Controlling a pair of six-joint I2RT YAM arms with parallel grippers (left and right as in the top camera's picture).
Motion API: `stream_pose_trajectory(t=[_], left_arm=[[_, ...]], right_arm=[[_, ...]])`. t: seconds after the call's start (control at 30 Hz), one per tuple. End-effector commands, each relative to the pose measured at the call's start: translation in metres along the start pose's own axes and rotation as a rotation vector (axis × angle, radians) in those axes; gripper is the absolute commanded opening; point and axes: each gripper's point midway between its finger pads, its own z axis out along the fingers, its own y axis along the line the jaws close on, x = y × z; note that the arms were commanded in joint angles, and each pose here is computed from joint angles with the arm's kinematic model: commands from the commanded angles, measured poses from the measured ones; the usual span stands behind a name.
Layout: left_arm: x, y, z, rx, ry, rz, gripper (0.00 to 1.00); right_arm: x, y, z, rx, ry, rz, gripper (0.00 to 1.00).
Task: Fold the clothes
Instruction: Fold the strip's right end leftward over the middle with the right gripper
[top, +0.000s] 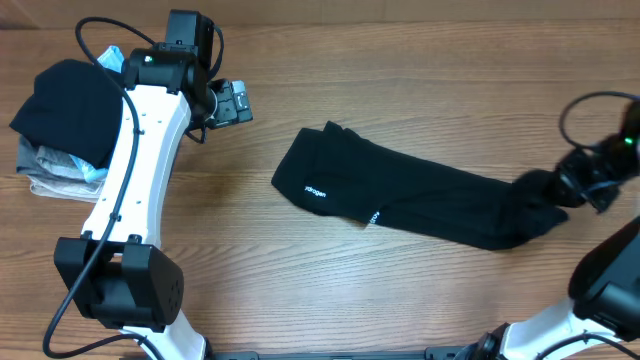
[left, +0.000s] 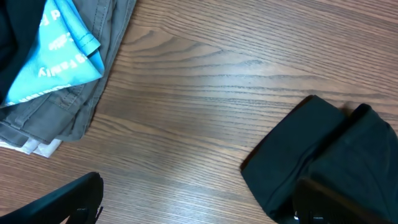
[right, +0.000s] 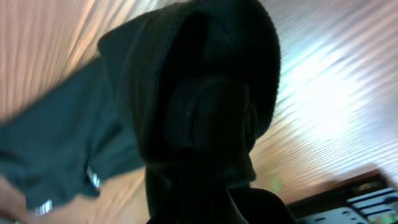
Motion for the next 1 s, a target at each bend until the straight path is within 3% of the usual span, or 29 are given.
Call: stream_pose_trajectory(t=[0.0,0.27,0.67,0.87,0.93,0.97], left_arm=[[0.001,0.002,0.006,-0.018,0.01,0.018,1.0],[0.001,0.002,0.006,-0.017,0.01,0.017,1.0],[0.001,0.002,0.006,-0.017,0.01,0.017,1.0],[0.001,0.002,0.006,-0.018,0.01,0.017,1.0],[0.001,0.002,0.006,-0.018,0.01,0.018,1.0],[0.001,0.002,0.006,-0.018,0.01,0.018,1.0]], right_arm=[[0.031,0.051,-0.014,-0.088,-0.008,-0.171,0.04],[0.076,0.113,0.014,-0.05,0.021,-0.363,0.04],[0.094,0.163,0.069,-0.035,-0.075,-0.486,0.04],[0.096,0.18,0.095,-0.079,-0.117,-0.555,0.15],[0.098,0.182,0.1,-0.089,-0.118,-0.565,0.23],[0.1,0.185,0.101,-0.107,-0.111,-0.573,0.32]])
